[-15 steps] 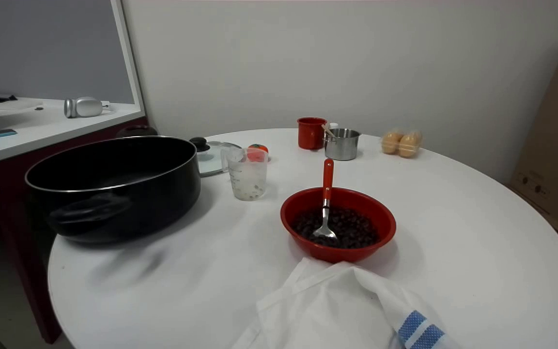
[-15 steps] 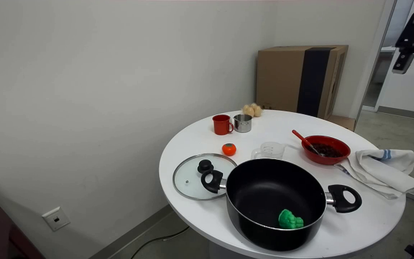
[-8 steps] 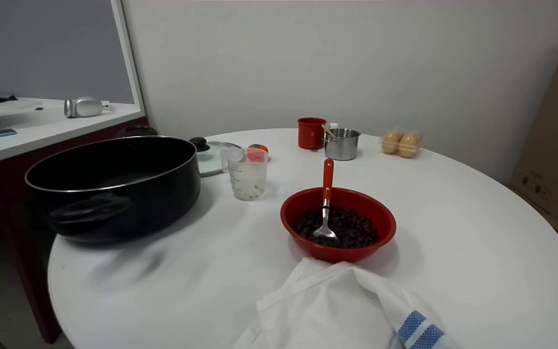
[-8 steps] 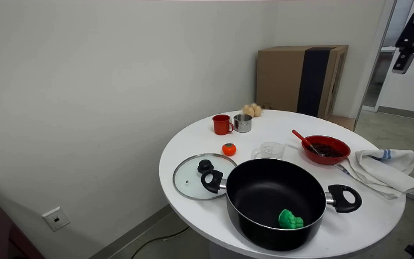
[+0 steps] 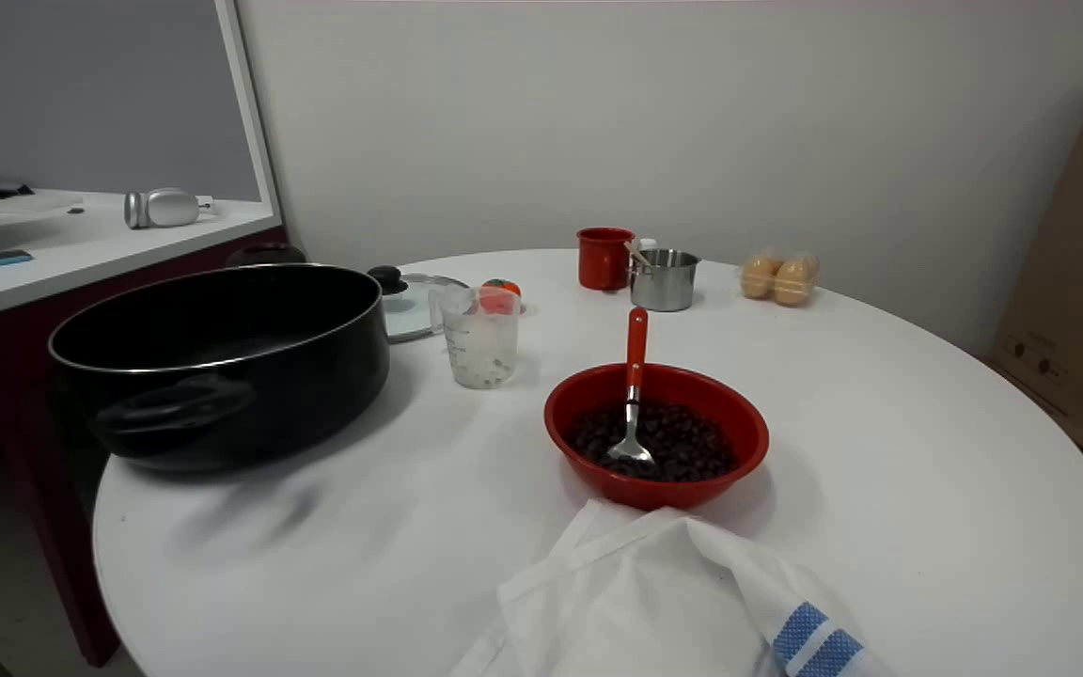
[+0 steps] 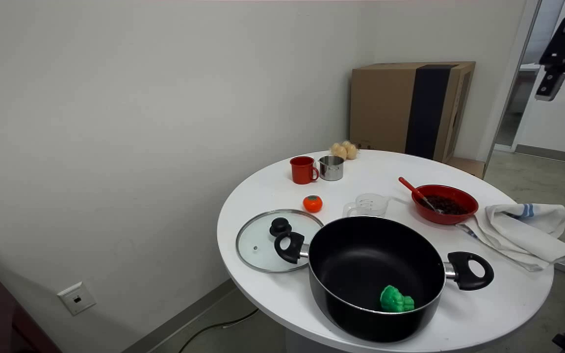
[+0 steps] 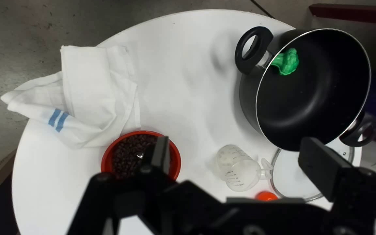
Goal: Pick the lid on the table and put it on the pot
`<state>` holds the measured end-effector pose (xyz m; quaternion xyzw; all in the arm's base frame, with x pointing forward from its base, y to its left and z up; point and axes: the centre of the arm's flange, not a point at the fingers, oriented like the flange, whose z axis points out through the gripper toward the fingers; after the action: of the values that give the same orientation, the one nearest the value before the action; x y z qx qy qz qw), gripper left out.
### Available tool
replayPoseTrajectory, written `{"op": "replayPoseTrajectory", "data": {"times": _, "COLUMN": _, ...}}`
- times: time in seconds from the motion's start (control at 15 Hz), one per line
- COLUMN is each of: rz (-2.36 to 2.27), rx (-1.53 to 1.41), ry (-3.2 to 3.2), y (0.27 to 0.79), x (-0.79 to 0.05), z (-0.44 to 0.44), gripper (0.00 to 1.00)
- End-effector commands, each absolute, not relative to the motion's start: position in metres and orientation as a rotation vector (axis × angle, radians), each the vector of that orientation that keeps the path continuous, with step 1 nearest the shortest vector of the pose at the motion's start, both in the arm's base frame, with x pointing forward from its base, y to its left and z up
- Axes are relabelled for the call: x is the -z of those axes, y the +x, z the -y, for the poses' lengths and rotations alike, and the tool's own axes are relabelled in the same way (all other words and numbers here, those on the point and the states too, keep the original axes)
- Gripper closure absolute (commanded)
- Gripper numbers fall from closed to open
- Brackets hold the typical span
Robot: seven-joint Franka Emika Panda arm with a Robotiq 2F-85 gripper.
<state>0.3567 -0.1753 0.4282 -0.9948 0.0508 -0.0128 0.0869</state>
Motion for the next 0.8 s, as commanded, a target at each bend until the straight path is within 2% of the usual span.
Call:
{"op": "replayPoseTrajectory", "data": {"times": 0.0, "rz": -0.151, "rx": 0.038, "ry": -2.963, "y": 0.357, "x": -0.428, "z": 0.175, "gripper": 0.0}}
{"op": "replayPoseTrajectory", "data": {"times": 0.53, "rz": -0.151, "rx": 0.038, "ry": -2.963, "y": 0.357, "x": -0.428, "z": 0.175, "gripper": 0.0}}
{"op": "replayPoseTrajectory", "data": {"times": 0.73, "rz": -0.213, "rx": 0.122, "ry": -2.997, "y": 0.402, "x": -0.444, "z": 0.197, "gripper": 0.0}}
